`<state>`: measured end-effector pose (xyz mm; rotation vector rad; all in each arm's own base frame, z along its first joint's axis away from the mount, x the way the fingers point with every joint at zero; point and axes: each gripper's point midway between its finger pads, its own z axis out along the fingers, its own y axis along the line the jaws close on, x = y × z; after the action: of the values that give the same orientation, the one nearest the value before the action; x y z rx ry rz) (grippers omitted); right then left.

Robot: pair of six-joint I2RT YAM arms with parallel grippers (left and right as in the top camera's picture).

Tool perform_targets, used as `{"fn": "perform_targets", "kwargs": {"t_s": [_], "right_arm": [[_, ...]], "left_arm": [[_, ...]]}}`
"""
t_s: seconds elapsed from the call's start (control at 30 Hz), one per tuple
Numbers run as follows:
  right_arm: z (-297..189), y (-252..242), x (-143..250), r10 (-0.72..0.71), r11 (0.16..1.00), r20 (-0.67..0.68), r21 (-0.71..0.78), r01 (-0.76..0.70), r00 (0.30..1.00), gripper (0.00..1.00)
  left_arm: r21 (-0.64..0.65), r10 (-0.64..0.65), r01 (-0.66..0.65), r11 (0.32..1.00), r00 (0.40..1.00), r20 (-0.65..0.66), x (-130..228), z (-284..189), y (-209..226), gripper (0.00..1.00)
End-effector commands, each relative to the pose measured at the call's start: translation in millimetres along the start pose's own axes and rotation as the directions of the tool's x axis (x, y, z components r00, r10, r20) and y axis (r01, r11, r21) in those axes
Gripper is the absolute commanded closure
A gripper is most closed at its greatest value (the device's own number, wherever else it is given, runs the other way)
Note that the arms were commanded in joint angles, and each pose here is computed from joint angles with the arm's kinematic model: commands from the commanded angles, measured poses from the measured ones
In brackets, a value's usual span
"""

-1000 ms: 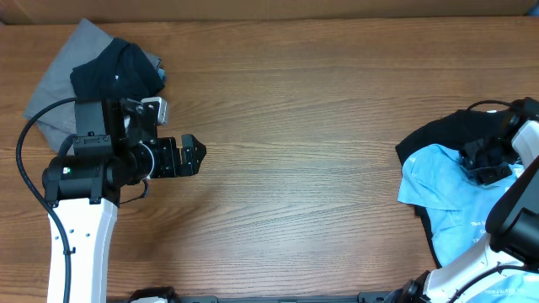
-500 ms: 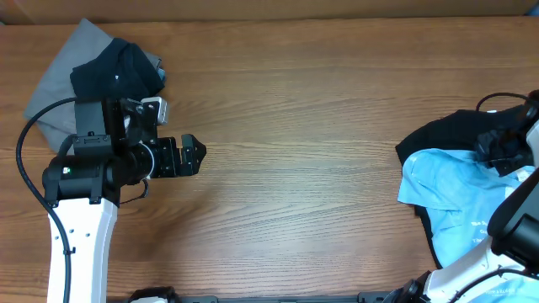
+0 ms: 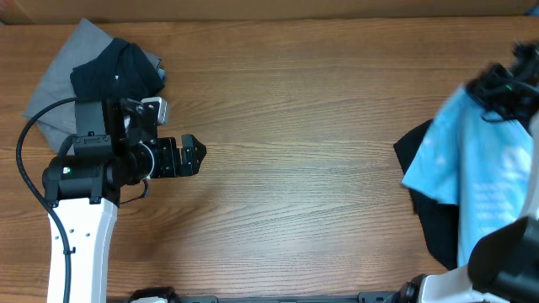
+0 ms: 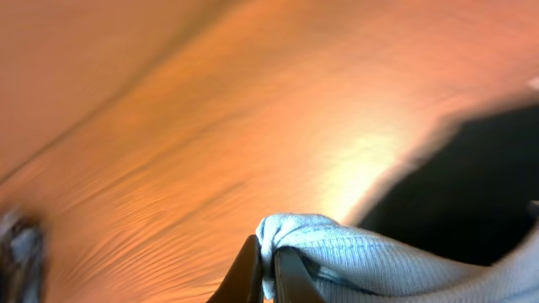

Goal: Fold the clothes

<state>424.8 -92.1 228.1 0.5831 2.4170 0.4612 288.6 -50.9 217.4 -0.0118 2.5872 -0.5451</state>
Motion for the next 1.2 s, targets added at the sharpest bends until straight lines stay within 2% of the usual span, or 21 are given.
{"fn": "perform_targets", "kwargs": {"t_s": [0.0, 0.13, 0.17, 0.2, 0.23, 0.3, 0.33, 0.37, 0.67, 0.8, 0.93, 1.17], "right_arm": [[-35.5, 141.6, 12.3, -0.270, 0.918, 0.092, -0.275, 0.285, 0.958, 0.96], [-32.7, 231.5, 72.4, -0.423, 0.809, 0.058, -0.426, 0.406, 0.904, 0.96], [-32.6, 249.2, 89.3, -0.459, 0.779, 0.050, -0.458, 0.429, 0.887, 0.92], [-33.4, 267.1, 107.3, -0.498, 0.746, 0.047, -0.486, 0.456, 0.866, 0.81], [-33.9, 281.1, 122.3, -0.530, 0.723, 0.051, -0.494, 0.483, 0.846, 0.74], [-34.3, 296.3, 136.2, -0.554, 0.716, 0.069, -0.469, 0.517, 0.830, 0.63], [-34.4, 299.1, 136.2, -0.546, 0.732, 0.078, -0.439, 0.521, 0.834, 0.53], [-35.9, 299.9, 132.1, -0.533, 0.752, 0.092, -0.403, 0.521, 0.841, 0.50], [-82.0, 280.2, 74.8, -0.454, 0.806, 0.194, -0.327, 0.494, 0.870, 0.39], [-96.3, 254.4, 58.3, -0.414, 0.846, 0.191, -0.281, 0.454, 0.890, 0.39], [-109.3, 236.3, 52.5, -0.389, 0.868, 0.191, -0.251, 0.428, 0.901, 0.39], [-132.0, 218.8, 66.1, -0.380, 0.883, 0.157, -0.231, 0.408, 0.912, 0.38]], "left_arm": [[0.023, 0.022, -0.023, 0.999, 0.999, 0.024, -8.8, -7.4, -8.7, 0.00], [0.022, 0.033, -0.034, 0.999, 0.998, 0.047, -16.9, -19.3, -14.2, 0.00], [0.023, 0.037, -0.038, 0.999, 0.998, 0.055, -19.5, -22.5, -15.9, 0.00], [0.023, 0.042, -0.043, 0.999, 0.997, 0.066, -22.9, -26.5, -17.9, 0.00], [0.023, 0.047, -0.049, 0.999, 0.996, 0.077, -25.9, -29.8, -19.6, 0.00], [0.023, 0.057, -0.059, 0.998, 0.994, 0.098, -31.9, -35.2, -22.3, 0.00], [0.023, 0.065, -0.068, 0.997, 0.992, 0.106, -34.1, -36.7, -23.1, 0.00], [0.022, 0.075, -0.078, 0.997, 0.991, 0.109, -34.9, -37.4, -23.6, 0.00], [0.041, 0.164, -0.168, 0.985, 0.984, 0.073, -28.4, -27.0, -34.4, 0.00], [0.084, 0.266, -0.263, 0.961, 0.963, -0.031, -16.4, 7.0, -52.6, 0.00], [0.051, 0.343, -0.340, 0.939, 0.928, -0.147, -9.4, 60.6, -60.1, 0.00], [0.002, 0.396, -0.410, 0.912, 0.880, -0.264, -2.9, 150.7, -53.4, 0.00]]}}
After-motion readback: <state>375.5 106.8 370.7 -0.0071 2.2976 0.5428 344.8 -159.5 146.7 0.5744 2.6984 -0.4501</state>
